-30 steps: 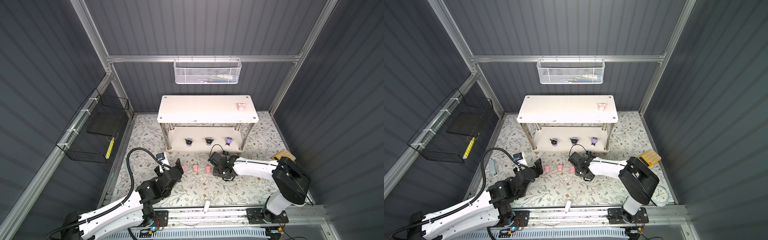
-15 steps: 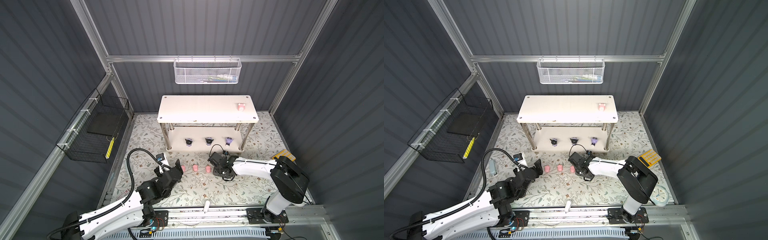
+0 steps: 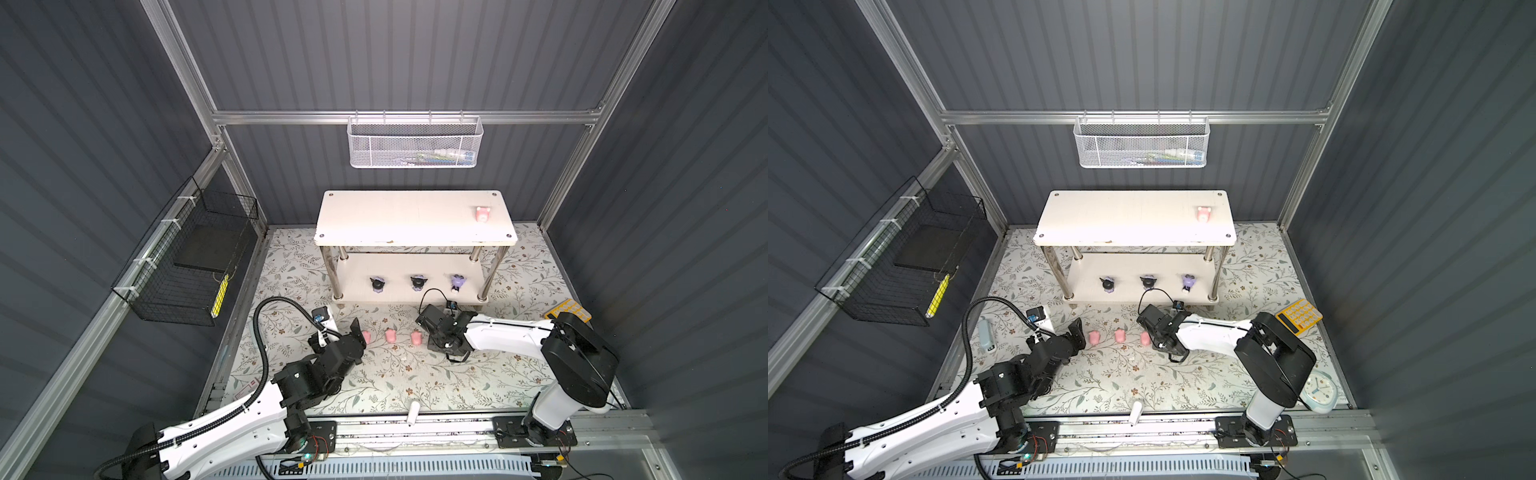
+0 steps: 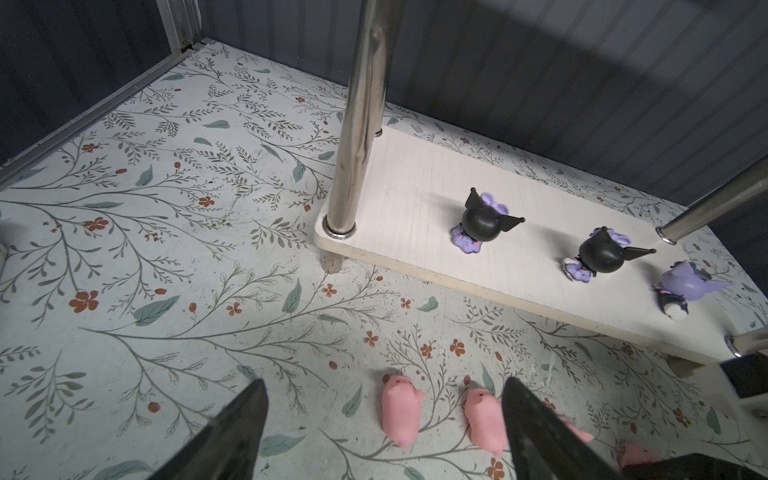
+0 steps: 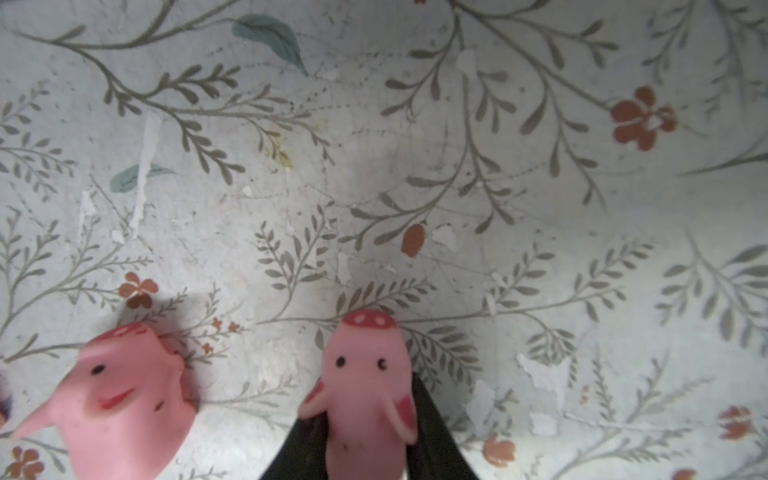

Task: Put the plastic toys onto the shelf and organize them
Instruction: 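Lift the pink pig with the right gripper up over the top shelf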

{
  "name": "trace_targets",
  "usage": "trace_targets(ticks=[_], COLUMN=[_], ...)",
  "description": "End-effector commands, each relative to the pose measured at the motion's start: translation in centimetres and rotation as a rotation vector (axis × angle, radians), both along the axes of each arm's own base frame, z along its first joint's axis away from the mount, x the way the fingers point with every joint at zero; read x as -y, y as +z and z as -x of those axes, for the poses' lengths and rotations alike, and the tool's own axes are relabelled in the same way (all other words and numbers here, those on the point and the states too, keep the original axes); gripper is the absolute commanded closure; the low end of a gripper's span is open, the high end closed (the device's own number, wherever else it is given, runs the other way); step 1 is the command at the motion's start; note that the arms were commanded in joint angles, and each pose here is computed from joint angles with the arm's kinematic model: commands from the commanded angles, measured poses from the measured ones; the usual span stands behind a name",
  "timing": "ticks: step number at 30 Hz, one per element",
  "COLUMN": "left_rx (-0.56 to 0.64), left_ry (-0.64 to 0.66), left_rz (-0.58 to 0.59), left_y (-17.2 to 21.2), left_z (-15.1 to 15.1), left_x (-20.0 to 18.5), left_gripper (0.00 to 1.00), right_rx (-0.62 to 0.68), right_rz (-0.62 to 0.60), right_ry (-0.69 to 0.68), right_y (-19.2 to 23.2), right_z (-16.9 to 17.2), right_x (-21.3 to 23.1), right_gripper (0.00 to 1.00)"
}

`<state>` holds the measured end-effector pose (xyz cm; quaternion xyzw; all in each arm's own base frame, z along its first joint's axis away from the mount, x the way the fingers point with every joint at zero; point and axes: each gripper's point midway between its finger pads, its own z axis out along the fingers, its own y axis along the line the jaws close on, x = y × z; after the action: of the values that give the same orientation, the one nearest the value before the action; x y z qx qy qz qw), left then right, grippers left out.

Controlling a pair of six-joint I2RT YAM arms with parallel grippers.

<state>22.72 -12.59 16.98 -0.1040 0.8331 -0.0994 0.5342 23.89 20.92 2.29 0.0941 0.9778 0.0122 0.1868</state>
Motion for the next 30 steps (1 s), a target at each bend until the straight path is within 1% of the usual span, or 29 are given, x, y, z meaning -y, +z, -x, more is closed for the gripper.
trace_targets(ticks=[1, 3, 7, 13, 18, 22, 27, 30], left_rx=[0.0, 0.0, 0.002, 0.001, 0.003, -0.005, -0.011, -0.015], left_ry=[0.02, 0.017, 0.016, 0.015, 0.013, 0.008, 0.002, 0.0], left_rz=[-0.01, -0.009, -0.007, -0.005, -0.006, -0.017, -0.002, 0.002], left_y=[-0.4, -0.3, -0.2, -0.3, -0.3, -0.5, -0.8, -1.0], left_z=[-0.1, -0.1, -0.2, -0.2, -0.4, -0.5, -0.8, -0.8], left_x=[-0.6, -0.5, -0.5, -0.5, -0.4, -0.2, 0.1, 0.1], left_gripper=[0.12, 0.12, 0.12, 0.12, 0.12, 0.12, 0.12, 0.12], right_rx=[-0.014, -0.034, -0.08, -0.043, -0.044, 0.029, 0.125, 0.2], right_rz=[0.028, 0.028, -0.009, -0.053, -0.013, -0.02, 0.026, 0.026], right_ry=[0.059, 0.101, 0.224, 0.344, 0.406, 0.444, 0.478, 0.489], right_y=[1.8, 2.8, 6.0, 14.6, 20.6, 25.9, 31.3, 34.3], right_z=[1.1, 1.9, 3.9, 6.1, 7.5, 6.7, 4.3, 2.6], right_x=[1.2, 1.4, 1.5, 2.9, 4.8, 4.5, 3.5, 2.4], right_gripper=[0.71, 0.7, 0.69, 0.68, 0.68, 0.69, 0.69, 0.69])
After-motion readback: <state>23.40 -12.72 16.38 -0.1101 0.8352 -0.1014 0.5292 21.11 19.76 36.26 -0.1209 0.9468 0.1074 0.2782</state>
